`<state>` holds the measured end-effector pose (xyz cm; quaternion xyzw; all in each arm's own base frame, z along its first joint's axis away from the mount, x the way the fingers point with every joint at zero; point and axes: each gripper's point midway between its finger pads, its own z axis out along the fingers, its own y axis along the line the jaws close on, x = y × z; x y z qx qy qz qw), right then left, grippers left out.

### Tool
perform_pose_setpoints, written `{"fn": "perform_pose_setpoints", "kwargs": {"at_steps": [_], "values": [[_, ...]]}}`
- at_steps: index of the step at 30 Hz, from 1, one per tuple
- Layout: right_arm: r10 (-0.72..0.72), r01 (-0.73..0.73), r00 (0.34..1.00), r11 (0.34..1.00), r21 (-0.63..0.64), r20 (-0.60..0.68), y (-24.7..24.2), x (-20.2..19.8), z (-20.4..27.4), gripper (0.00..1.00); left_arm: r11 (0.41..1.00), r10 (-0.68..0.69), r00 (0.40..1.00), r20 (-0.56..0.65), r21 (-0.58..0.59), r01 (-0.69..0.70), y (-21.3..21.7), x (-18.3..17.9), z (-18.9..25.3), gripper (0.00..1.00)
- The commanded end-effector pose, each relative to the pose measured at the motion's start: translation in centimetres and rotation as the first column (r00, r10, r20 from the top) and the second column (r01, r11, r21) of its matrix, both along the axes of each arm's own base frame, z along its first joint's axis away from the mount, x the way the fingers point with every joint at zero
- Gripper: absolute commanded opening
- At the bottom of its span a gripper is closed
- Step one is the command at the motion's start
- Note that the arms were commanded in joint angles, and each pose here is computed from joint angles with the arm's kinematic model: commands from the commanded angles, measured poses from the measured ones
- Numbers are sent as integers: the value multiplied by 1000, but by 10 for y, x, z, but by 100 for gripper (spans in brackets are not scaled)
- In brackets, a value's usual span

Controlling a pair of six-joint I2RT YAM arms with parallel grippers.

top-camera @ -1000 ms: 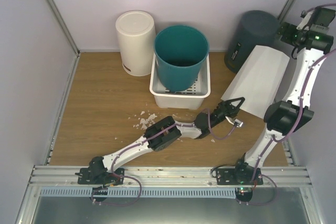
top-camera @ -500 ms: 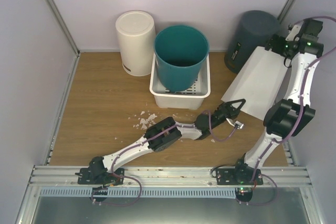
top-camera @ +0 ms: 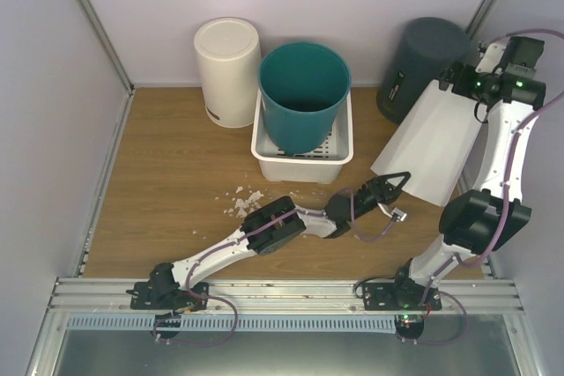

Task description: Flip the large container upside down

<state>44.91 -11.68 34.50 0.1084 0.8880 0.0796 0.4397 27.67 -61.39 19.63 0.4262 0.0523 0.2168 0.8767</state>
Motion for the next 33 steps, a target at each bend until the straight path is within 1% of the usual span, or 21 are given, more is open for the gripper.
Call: {"fn": "perform_pose_setpoints", "kwargs": {"at_steps": [1,3,6,8,10,11,13,14,18,22,28,33], "values": [[29,-28,999,999,29,-36,13,-11,-11,100,960,18,992,125,-278,17,54,-33,61,15],[32,-30,998,999,31,-46,14,-12,-15,100,963,23,993,115,-268,9,55,-32,60,12],[39,-37,998,999,38,-51,19,-15,-18,100,964,29,994,106,-267,1,56,-30,59,13],[44,-43,998,998,38,-49,23,-18,-17,100,965,33,994,102,-262,-5,56,-30,58,10],[47,-45,997,998,36,-53,25,-20,-18,100,967,34,995,97,-254,-8,57,-30,57,10],[49,-47,997,998,36,-54,26,-22,-19,100,967,36,995,94,-254,-11,58,-29,59,12],[47,-45,997,998,35,-61,27,-25,-21,100,969,40,995,89,-245,-17,58,-29,58,21],[48,-46,997,998,36,-61,29,-27,-22,100,970,42,996,85,-242,-21,59,-29,58,23],[48,-46,997,998,38,-61,33,-34,-23,100,976,38,996,74,-215,-22,60,-33,58,23],[52,-49,997,998,47,-63,38,-41,-29,100,982,50,998,31,-181,-43,65,-33,52,22],[55,-52,997,997,54,-59,46,-51,-30,100,991,67,998,-7,-117,-67,72,-37,41,36],[62,-59,997,996,61,-53,53,-59,-31,100,995,75,996,-40,-69,-78,80,-41,34,38]]}}
